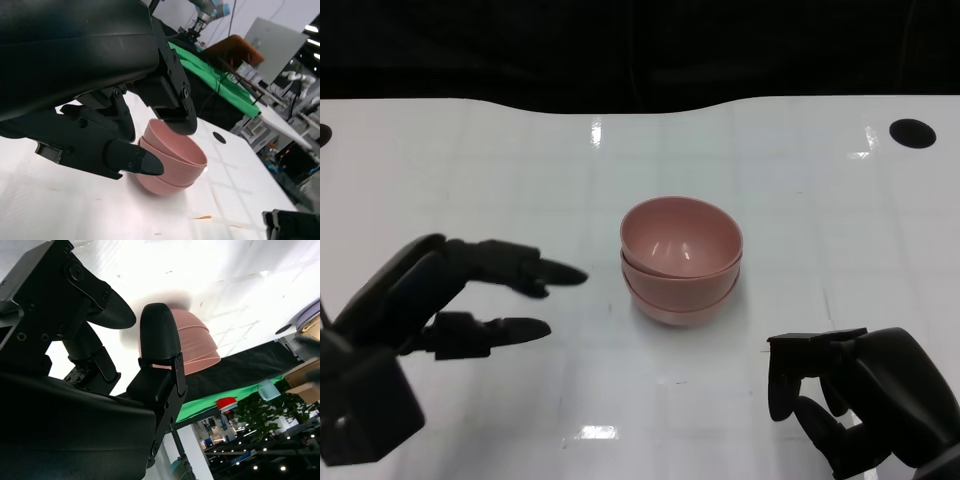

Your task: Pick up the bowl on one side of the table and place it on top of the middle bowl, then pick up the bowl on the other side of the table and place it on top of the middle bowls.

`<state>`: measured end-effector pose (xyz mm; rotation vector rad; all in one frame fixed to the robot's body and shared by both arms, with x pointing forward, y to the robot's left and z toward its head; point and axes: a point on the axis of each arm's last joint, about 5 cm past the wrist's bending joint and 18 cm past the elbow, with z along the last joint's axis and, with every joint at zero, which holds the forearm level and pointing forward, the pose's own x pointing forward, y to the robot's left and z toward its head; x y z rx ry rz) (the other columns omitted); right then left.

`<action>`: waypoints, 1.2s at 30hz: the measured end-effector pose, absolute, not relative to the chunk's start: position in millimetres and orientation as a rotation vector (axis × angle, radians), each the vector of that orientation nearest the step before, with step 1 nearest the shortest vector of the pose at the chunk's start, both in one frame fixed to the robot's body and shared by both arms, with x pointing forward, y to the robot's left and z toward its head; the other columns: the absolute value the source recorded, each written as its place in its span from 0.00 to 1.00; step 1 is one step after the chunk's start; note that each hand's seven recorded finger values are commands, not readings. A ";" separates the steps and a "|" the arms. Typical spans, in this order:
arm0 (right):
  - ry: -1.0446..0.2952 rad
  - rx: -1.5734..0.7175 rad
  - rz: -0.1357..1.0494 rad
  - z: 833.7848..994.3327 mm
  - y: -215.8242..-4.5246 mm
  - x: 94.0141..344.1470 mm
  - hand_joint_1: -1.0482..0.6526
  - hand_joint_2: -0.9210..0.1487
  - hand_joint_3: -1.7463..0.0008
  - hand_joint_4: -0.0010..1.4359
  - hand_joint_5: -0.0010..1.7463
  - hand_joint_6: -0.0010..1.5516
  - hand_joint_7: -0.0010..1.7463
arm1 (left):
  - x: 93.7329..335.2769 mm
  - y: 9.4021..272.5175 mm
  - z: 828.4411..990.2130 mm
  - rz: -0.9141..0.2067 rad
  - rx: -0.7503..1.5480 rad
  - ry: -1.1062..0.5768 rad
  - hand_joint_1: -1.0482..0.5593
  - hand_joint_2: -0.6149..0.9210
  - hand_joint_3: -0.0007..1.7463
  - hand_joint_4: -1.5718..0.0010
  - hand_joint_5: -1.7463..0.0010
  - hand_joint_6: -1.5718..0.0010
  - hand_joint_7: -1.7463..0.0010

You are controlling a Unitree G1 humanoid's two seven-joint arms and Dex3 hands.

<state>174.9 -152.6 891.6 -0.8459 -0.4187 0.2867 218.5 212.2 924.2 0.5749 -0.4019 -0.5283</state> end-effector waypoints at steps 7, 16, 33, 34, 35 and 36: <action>-0.429 -0.844 0.287 892.5 -152.2 176.3 0.55 0.72 0.12 0.68 1.00 0.55 0.83 | 209.9 214.6 922.1 -0.530 0.536 -0.384 0.58 0.75 0.61 0.50 0.19 0.40 0.51; -0.419 -0.829 0.279 891.6 -154.5 173.9 0.56 0.71 0.12 0.68 1.00 0.56 0.83 | 187.1 213.3 910.7 -0.504 0.434 -0.249 0.58 0.70 0.73 0.44 0.01 0.48 0.14; -0.390 -0.813 0.264 887.7 -159.6 173.3 0.57 0.71 0.11 0.67 1.00 0.55 0.84 | 187.0 206.7 902.5 -0.491 0.318 -0.080 0.56 0.71 0.73 0.43 0.00 0.50 0.10; -0.389 -0.813 0.264 887.5 -159.7 173.3 0.57 0.70 0.11 0.67 1.00 0.55 0.84 | 187.1 206.2 902.2 -0.495 0.313 -0.077 0.56 0.71 0.73 0.43 0.00 0.50 0.10; -0.388 -0.813 0.264 887.3 -159.8 173.3 0.57 0.70 0.11 0.67 1.00 0.55 0.83 | 187.1 205.7 901.8 -0.497 0.306 -0.076 0.56 0.69 0.76 0.43 0.00 0.49 0.12; -0.388 -0.813 0.264 887.0 -159.9 173.4 0.57 0.70 0.11 0.67 1.00 0.55 0.83 | 187.1 205.3 901.3 -0.499 0.302 -0.077 0.56 0.68 0.77 0.44 0.00 0.49 0.12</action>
